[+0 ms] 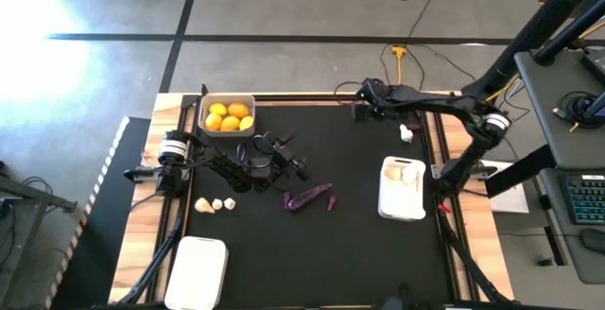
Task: Sort produce into baskets
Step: Put the top right garlic into the middle right white bin
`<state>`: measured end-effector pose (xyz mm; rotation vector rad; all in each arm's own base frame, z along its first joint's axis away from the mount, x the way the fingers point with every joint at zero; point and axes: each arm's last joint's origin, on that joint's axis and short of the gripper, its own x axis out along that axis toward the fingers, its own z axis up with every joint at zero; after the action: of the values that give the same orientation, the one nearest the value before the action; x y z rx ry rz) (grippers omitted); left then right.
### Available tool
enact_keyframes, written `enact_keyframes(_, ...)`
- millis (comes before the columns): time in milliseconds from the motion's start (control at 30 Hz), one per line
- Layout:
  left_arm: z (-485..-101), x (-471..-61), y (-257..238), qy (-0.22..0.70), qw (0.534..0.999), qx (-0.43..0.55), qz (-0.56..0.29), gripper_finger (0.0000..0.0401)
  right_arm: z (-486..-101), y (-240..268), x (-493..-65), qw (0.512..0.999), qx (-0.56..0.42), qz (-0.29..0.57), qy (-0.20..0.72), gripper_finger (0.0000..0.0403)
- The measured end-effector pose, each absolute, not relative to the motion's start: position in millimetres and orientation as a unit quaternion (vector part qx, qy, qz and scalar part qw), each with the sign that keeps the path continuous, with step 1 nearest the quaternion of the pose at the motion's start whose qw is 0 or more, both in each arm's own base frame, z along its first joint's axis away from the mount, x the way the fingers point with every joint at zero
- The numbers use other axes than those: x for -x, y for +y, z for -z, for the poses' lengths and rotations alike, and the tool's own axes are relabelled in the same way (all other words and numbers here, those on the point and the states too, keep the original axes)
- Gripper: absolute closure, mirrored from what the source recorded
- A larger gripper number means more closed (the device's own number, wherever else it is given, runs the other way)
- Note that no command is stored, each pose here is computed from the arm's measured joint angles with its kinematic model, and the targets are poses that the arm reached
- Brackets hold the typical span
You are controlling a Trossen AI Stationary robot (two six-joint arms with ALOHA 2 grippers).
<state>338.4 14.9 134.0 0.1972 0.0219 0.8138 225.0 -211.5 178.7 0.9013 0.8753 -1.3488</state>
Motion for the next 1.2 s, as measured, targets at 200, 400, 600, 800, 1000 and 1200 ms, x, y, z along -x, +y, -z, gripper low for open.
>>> enact_keyframes(200, -133.2, -338.4, 15.3, 0.014, 0.913, -0.098, -0.395, 0.0118, -148.6, -238.2, -218.1, 0.557, -0.386, 0.618, 0.398, 0.0118)
enact_keyframes(400, -132.9, -338.5, 15.3, 0.018, 0.913, -0.101, -0.395, 0.0118, -135.5, -252.5, -220.5, 0.553, -0.372, 0.627, 0.404, 0.0145)
enact_keyframes(600, -131.1, -338.5, 15.6, 0.027, 0.912, -0.106, -0.394, 0.0118, -136.7, -262.5, -221.8, 0.552, -0.342, 0.657, 0.382, 0.0185)
enact_keyframes(800, -129.9, -338.6, 16.0, 0.035, 0.911, -0.113, -0.394, 0.0118, -138.1, -262.9, -221.7, 0.555, -0.336, 0.652, 0.393, 0.0242)
enact_keyframes(1000, -129.5, -337.6, 15.1, 0.055, 0.899, -0.144, -0.411, 0.0118, -136.8, -256.1, -222.1, 0.550, -0.329, 0.643, 0.420, 0.0320)
enact_keyframes(1200, -130.8, -337.2, 14.9, 0.054, 0.896, -0.141, -0.418, 0.0118, -150.5, -247.1, -227.0, 0.563, -0.323, 0.624, 0.436, 0.0347)
